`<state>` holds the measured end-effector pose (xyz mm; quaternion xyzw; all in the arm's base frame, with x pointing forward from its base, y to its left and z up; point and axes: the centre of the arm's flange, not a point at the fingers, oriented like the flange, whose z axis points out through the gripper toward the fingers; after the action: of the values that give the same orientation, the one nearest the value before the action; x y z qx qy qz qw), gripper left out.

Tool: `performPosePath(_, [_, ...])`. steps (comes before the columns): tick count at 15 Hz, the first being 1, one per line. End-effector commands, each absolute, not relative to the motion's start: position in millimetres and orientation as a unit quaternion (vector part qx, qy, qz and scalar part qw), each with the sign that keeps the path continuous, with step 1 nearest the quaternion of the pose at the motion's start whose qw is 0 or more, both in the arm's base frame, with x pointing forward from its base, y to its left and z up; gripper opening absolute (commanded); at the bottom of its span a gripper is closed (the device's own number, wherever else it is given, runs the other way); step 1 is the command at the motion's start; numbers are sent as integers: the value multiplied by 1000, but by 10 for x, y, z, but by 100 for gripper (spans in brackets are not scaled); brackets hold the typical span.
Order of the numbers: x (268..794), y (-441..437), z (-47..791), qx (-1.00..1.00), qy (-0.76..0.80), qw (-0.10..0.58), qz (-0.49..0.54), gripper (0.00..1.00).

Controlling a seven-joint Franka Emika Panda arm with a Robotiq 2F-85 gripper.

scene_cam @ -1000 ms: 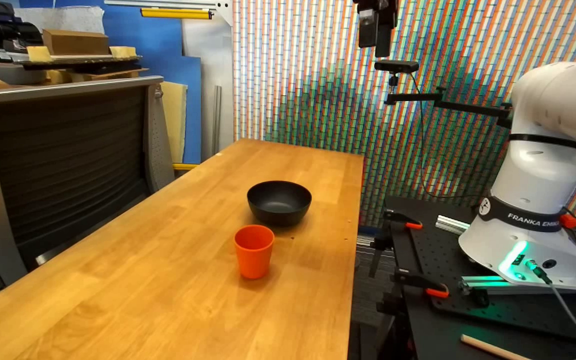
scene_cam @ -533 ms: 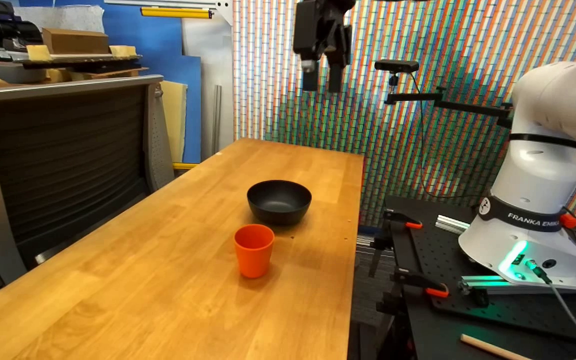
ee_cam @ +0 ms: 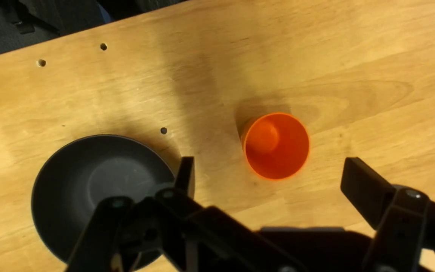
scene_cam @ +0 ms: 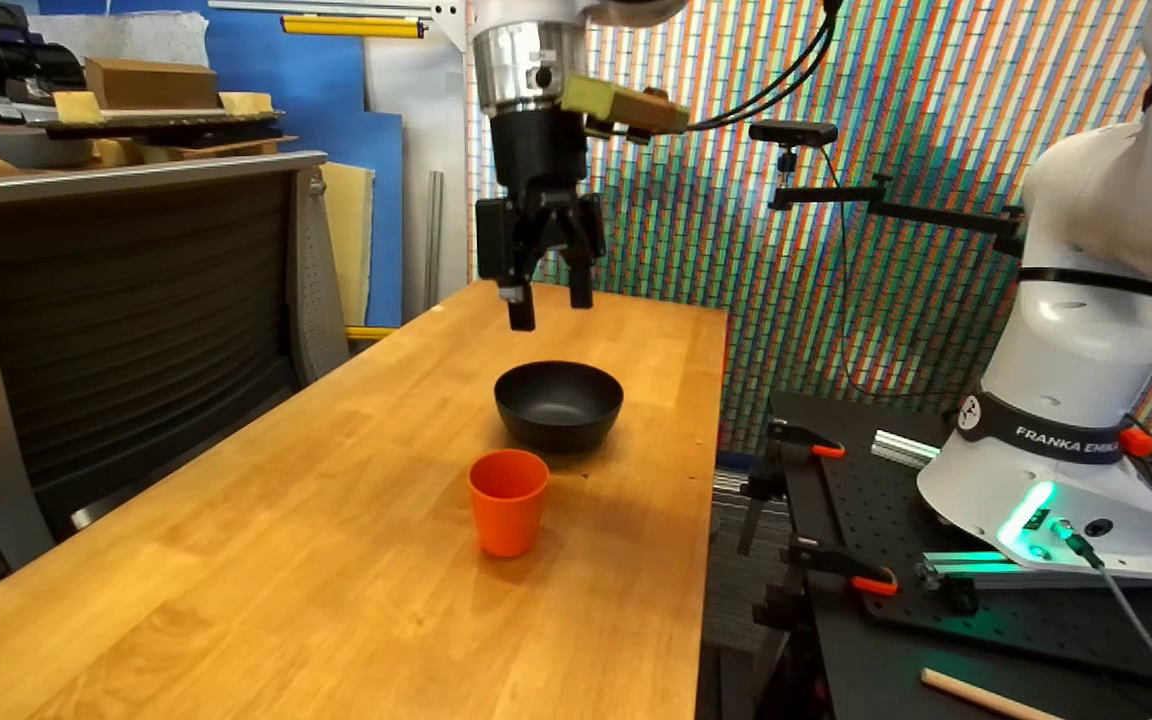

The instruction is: Put the orange cup inside the black bowl

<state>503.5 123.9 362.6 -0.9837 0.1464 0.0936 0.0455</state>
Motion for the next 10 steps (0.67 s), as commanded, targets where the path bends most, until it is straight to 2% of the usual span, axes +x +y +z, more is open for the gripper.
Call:
performPosePath(1, [5362,1406,3268,-981,142,40,129,100])
performPosePath(10, [5416,1478,2294,-970,156,8,185,100])
